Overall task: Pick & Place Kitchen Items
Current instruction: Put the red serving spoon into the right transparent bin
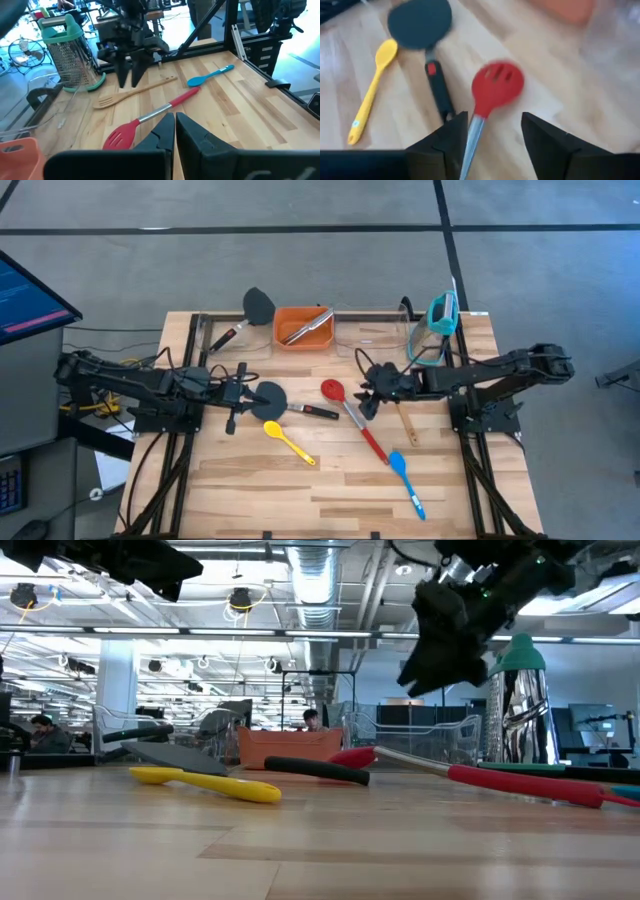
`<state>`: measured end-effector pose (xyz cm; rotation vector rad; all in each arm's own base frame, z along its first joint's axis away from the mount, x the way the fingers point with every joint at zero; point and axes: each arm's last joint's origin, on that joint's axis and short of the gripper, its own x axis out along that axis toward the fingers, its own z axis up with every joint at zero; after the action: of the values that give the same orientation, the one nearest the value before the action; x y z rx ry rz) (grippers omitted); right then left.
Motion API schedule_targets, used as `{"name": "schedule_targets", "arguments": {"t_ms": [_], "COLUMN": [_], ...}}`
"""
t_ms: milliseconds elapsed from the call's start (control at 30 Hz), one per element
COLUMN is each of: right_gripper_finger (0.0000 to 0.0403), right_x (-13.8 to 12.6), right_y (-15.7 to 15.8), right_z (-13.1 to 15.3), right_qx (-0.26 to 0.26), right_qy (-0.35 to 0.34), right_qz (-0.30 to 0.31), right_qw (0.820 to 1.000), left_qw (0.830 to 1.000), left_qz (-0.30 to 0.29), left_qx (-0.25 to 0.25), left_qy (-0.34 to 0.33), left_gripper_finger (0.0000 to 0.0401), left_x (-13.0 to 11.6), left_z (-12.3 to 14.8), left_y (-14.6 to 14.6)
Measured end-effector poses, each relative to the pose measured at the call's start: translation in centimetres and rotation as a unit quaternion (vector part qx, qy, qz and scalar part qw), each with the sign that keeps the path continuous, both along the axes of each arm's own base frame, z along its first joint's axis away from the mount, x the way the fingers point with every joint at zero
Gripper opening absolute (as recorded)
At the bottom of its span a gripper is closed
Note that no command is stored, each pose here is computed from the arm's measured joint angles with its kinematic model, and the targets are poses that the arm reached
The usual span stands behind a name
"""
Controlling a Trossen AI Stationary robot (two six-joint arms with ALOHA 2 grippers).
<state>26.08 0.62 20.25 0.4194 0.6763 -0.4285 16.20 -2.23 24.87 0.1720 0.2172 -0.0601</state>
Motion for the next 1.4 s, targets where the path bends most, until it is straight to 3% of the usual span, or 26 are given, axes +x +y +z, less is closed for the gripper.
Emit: {"name": "schedule_targets", "arguments": {"t_ms": [200,300,933,1400], "right_gripper_finger": [0.0134,0.0123,0.0159,0.0123], "right_x": [0.3,0.3,1.6,3.0], "right_y": [1.4,2.0,4.3,4.9], "right_z": [0.3,0.3,-5.8,-8.8], "right_qx": [0.037,0.052,0.132,0.184], "right_qy": [-0.026,-0.029,0.072,0.103], "right_qz": [0.042,0.035,-0.040,-0.023], "right_qw": [0.998,0.998,0.988,0.977], "left_qw": [1.000,1.000,1.000,1.000], "left_qz": [-0.001,-0.001,0.001,0.003], "left_qx": [0.005,0.005,-0.010,-0.010], "left_qy": [0.000,0.000,0.003,0.002], "left_gripper_finger": [0.0002,0.0002,0.0002,0.0002], "left_x": [0.0,0.0,0.0,0.0], "left_z": [0.0,0.0,0.0,0.0], "left_y": [0.0,0.0,0.0,0.0]}}
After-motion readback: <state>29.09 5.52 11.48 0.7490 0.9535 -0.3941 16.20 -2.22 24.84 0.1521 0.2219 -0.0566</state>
